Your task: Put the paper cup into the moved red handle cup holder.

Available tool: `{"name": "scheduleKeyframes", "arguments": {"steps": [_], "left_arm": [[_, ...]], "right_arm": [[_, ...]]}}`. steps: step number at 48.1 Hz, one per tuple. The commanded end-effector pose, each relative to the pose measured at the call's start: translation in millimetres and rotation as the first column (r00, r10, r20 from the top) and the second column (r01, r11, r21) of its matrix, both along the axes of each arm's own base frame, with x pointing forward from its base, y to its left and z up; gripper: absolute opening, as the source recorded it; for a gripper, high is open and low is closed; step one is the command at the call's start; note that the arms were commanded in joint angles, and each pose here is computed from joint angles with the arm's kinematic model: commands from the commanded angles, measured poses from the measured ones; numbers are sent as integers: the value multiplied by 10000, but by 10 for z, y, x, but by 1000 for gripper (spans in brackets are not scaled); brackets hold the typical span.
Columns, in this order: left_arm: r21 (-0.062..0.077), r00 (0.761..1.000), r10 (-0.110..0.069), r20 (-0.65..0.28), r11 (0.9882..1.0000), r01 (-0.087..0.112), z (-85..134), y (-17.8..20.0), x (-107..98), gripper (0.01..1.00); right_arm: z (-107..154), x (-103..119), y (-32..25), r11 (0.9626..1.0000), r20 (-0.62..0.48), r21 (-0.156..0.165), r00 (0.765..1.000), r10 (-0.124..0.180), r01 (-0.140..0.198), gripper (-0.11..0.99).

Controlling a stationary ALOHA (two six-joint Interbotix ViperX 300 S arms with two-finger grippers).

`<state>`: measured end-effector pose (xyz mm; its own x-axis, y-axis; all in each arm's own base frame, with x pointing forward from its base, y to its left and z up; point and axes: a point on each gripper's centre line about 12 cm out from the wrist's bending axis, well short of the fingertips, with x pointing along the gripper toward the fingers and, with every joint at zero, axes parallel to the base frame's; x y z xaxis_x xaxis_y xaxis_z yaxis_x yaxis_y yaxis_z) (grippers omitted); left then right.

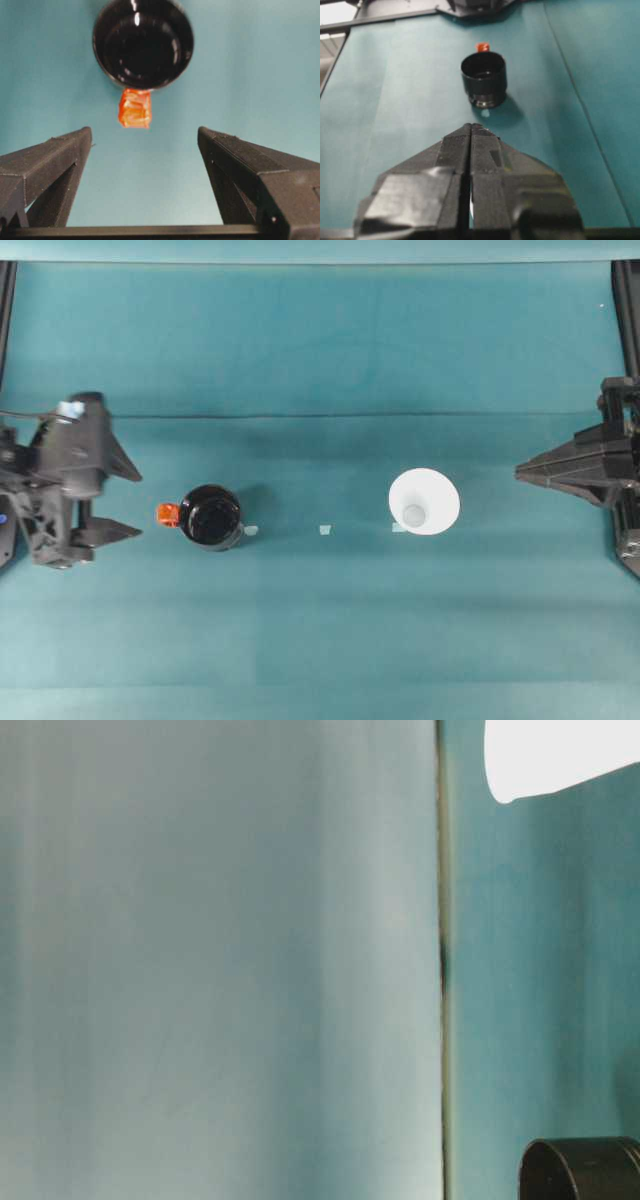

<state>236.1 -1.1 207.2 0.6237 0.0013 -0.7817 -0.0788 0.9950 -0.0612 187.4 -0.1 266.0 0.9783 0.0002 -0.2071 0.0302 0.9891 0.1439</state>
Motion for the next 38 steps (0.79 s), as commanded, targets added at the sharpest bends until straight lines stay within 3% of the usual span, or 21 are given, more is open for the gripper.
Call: {"name": "scheduleKeyframes", "arguments": {"steps": [1, 19, 38], "left_arm": [[33, 10000, -46, -46, 10000, 46, 1, -4, 101, 955], [64, 9930, -104, -1179, 9999, 113, -442, -7, 349, 955], [121, 9812, -161, -1922, 9998, 187, -717, -6, 406, 954]], "right_arm": [[68, 21, -3, 9999, 153, 105, 9999, -38, 36, -107], [56, 19, -3, 9999, 46, 106, 10000, -34, 34, -107], [50, 18, -2, 10000, 0, 91, 10000, -30, 30, -107]]}}
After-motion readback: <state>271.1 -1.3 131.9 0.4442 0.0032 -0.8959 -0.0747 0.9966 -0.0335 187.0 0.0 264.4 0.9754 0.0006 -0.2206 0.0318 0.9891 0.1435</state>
